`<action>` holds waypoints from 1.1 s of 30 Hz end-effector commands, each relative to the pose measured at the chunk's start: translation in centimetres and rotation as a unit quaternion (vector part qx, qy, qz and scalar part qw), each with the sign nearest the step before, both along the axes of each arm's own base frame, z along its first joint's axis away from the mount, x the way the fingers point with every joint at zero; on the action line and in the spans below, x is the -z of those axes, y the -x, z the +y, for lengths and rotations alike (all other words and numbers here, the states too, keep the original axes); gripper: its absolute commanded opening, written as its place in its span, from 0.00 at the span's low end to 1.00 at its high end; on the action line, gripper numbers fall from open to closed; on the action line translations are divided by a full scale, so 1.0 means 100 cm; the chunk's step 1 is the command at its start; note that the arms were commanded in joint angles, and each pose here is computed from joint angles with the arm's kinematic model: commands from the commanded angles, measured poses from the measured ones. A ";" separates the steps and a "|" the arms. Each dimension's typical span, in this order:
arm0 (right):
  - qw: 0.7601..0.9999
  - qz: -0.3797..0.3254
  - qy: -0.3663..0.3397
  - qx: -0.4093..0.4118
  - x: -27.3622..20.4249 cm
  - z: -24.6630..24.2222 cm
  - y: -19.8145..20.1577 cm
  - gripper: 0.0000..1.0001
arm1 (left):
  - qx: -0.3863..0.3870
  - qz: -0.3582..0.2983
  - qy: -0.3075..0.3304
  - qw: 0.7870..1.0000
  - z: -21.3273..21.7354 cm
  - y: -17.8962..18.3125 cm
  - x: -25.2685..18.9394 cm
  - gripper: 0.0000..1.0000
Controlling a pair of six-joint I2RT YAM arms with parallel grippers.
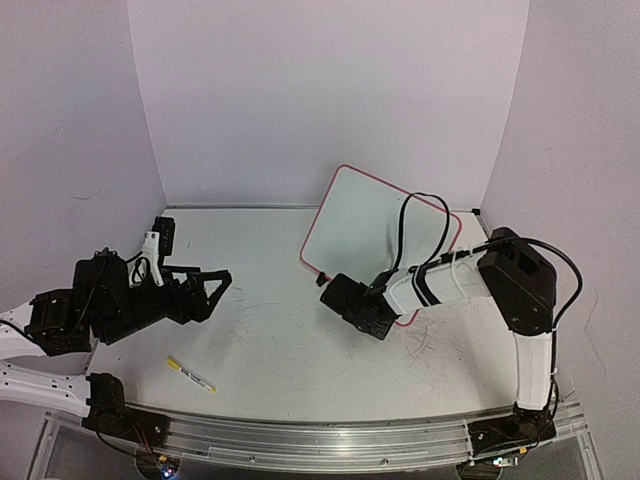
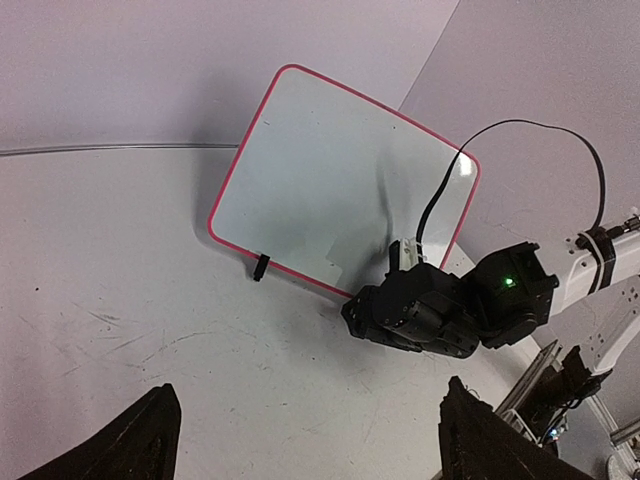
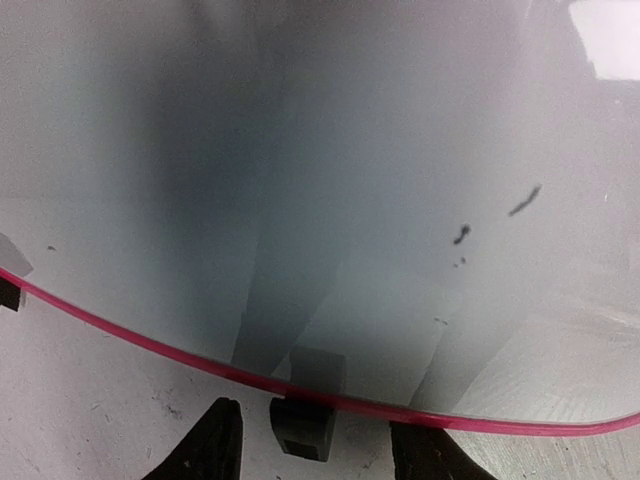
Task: Write a sentence on the whiteboard
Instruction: Adjust the whiteboard stand at the center of the board.
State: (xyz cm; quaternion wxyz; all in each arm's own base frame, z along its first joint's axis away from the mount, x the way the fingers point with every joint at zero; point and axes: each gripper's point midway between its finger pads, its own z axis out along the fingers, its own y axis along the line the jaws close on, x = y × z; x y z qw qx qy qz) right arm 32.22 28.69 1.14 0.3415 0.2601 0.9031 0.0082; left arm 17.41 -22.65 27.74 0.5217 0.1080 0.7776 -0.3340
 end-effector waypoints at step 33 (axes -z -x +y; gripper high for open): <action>0.889 -0.100 0.077 -0.439 -0.009 0.013 0.023 0.00 | -0.041 0.008 -0.035 0.999 -0.063 -0.039 -0.006 0.93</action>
